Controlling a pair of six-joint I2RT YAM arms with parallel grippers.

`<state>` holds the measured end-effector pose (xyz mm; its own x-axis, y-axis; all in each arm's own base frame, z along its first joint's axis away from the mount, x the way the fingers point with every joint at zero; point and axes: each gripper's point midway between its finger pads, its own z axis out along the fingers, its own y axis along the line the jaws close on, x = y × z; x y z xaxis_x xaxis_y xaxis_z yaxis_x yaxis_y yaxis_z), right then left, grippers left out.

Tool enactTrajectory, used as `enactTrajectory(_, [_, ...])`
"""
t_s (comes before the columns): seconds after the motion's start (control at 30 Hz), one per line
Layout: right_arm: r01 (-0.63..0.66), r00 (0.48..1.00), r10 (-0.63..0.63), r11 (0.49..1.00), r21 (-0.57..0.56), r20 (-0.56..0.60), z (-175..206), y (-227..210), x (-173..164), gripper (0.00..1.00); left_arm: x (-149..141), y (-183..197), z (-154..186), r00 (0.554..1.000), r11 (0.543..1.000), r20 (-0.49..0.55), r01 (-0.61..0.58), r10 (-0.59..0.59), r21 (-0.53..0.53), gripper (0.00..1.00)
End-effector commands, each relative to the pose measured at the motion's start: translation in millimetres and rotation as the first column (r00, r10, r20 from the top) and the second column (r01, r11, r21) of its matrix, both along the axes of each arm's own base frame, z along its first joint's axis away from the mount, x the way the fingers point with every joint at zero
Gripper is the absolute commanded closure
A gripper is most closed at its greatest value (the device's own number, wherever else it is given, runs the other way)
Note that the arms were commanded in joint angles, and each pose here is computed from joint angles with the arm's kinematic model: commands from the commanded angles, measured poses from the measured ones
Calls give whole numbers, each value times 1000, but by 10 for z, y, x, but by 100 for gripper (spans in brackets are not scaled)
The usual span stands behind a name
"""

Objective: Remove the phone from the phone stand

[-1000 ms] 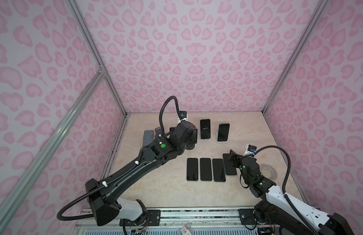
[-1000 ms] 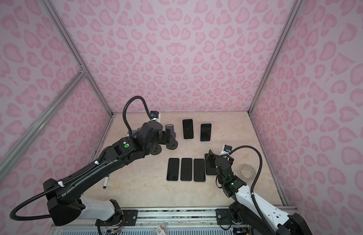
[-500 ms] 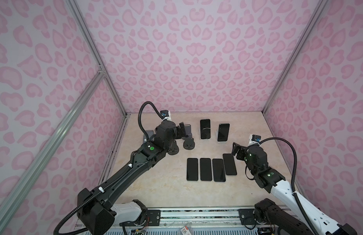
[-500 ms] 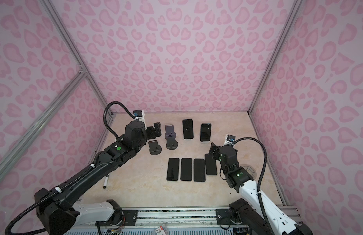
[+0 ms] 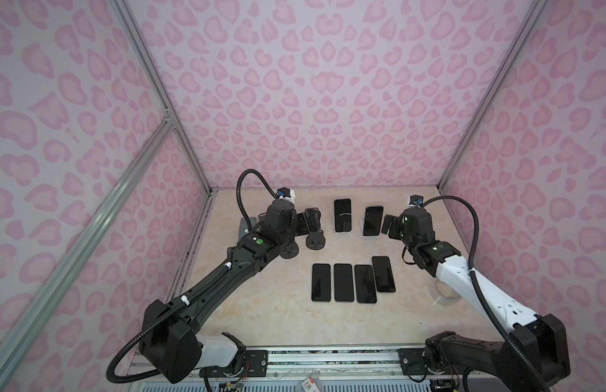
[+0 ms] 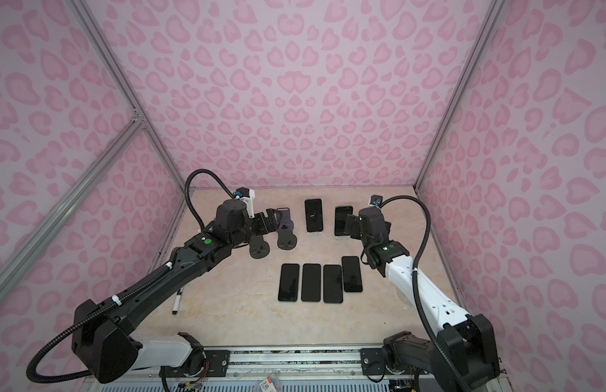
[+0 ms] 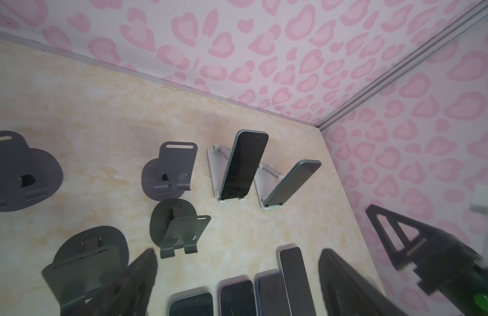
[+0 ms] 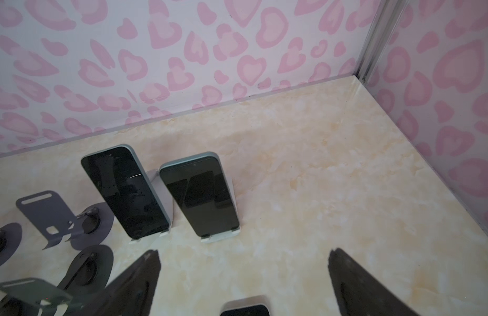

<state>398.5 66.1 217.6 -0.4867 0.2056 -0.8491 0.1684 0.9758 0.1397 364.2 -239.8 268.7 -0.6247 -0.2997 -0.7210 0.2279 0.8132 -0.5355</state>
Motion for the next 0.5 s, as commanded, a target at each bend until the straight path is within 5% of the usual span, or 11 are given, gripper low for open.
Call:
enactTrajectory(0.0, [-59,997,60,998,5,-44,-106,102,182,2,-48,-162,147,995,994,38,90,-87,-70,6])
enactTrajectory(0.23, [-142,984,132,987,-79,-121,-243,281,640,2,-51,-141,207,992,993,75,107,-103,-40,7])
enactTrajectory(0.47, [-170,984,165,982,-82,-69,-286,360,847,2,-58,-175,199,989,990,79,129,-125,-52,8])
